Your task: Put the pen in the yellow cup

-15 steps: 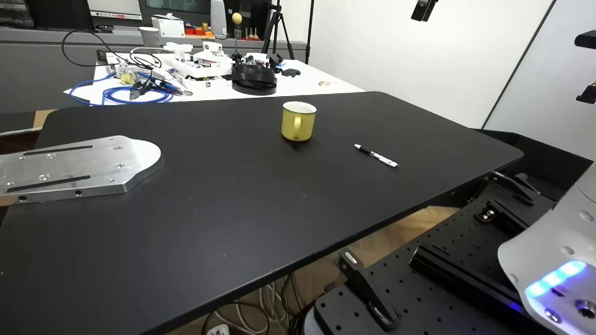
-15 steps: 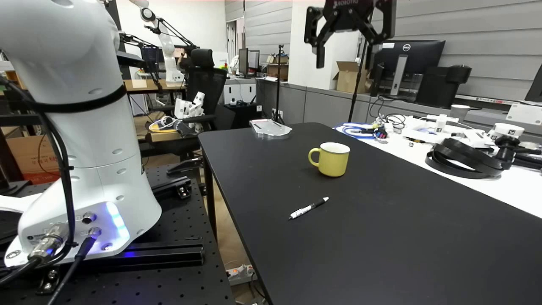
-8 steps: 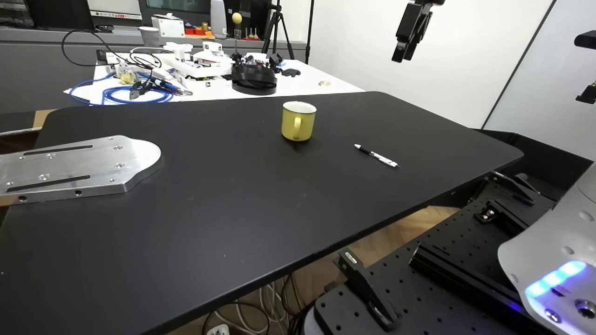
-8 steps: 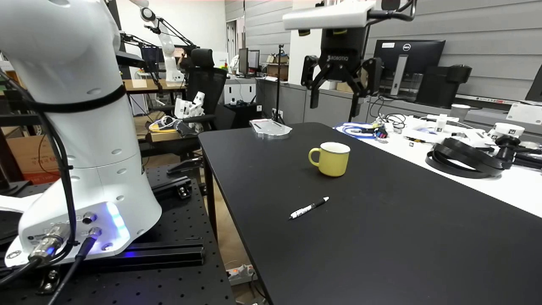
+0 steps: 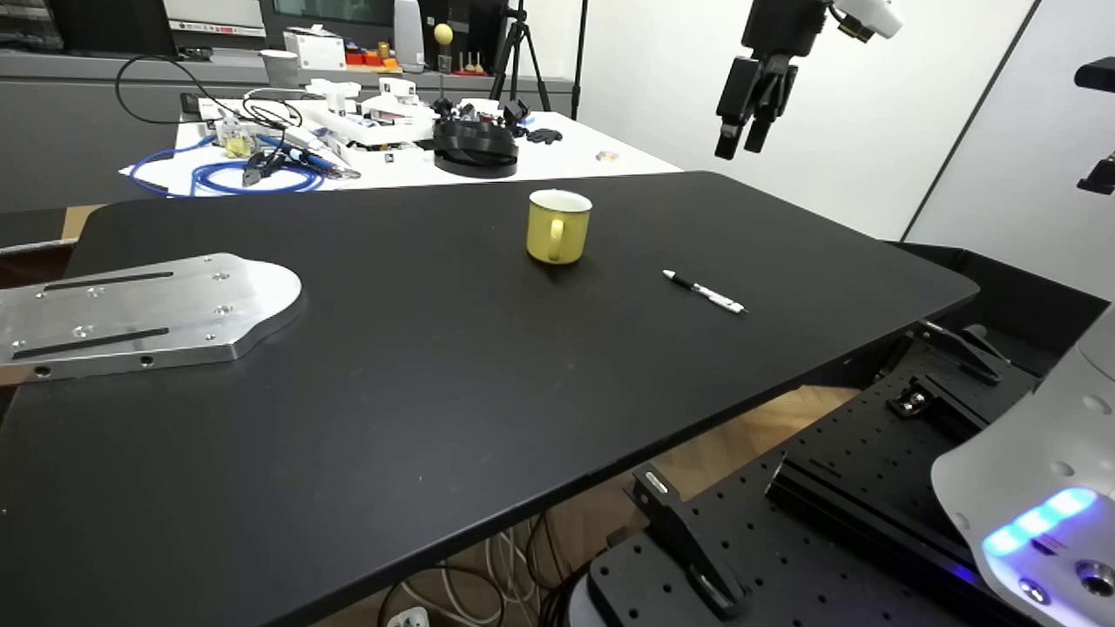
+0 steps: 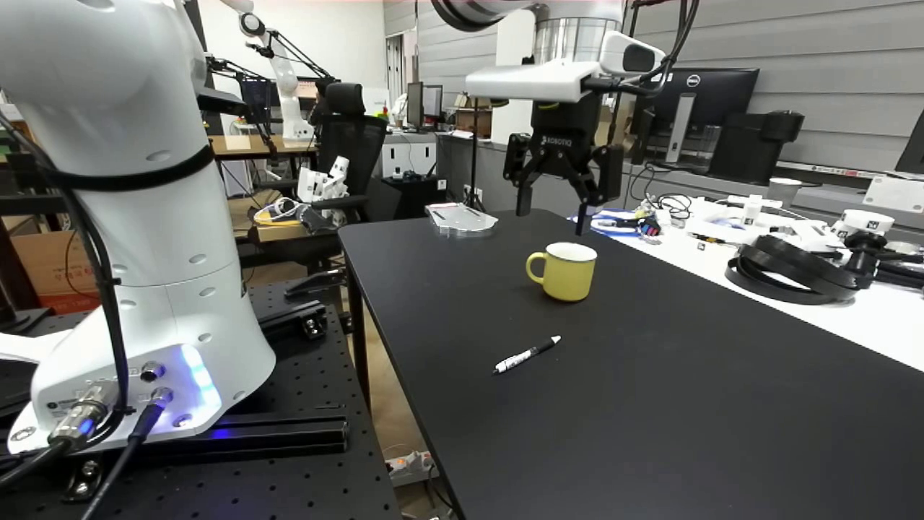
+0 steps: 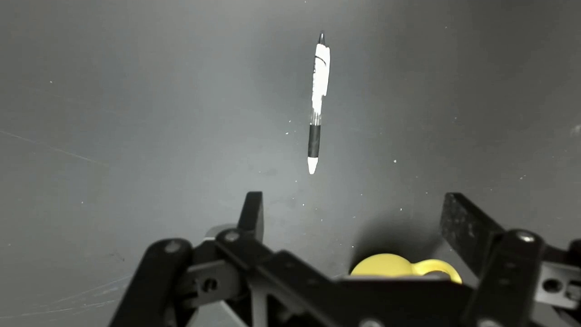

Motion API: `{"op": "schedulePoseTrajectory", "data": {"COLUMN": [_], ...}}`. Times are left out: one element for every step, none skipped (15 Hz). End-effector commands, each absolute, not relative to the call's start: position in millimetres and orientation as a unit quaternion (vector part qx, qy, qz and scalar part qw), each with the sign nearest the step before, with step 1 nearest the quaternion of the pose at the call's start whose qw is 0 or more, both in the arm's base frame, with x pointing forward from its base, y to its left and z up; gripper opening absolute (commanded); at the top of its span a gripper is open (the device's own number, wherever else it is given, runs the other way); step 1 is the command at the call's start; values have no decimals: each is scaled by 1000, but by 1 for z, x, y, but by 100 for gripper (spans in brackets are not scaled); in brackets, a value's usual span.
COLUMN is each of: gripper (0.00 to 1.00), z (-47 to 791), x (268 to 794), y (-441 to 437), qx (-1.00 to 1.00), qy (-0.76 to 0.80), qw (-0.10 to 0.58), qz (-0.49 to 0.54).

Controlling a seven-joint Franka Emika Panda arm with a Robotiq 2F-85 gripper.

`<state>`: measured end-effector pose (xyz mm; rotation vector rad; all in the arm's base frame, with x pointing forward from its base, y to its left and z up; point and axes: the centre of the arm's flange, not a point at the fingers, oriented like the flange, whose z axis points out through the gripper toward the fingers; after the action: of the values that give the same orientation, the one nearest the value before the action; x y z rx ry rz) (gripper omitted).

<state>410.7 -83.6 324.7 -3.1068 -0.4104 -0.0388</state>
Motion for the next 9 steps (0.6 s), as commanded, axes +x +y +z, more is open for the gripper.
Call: {"op": "schedulePoseTrajectory", "data": {"gripper": [100, 100, 100, 100, 100, 100, 100, 100, 100], "z": [325, 317, 302, 291, 278, 268, 258, 249, 240], "x": [411, 411, 410, 408, 407, 406, 406, 407, 407], "y": [-84, -84, -84, -85, -86, -88, -89, -92, -93], "qx": [-991, -991, -991, -991, -991, -991, -991, -991, -991], "qy": [-130, -132, -133, -136, -135, -134, -133, -132, -132], "qw": [4, 3, 0, 4, 3, 1, 1, -2, -3], "qz": [-12, -13, -9, -5, -3, -1, 2, 3, 5]}}
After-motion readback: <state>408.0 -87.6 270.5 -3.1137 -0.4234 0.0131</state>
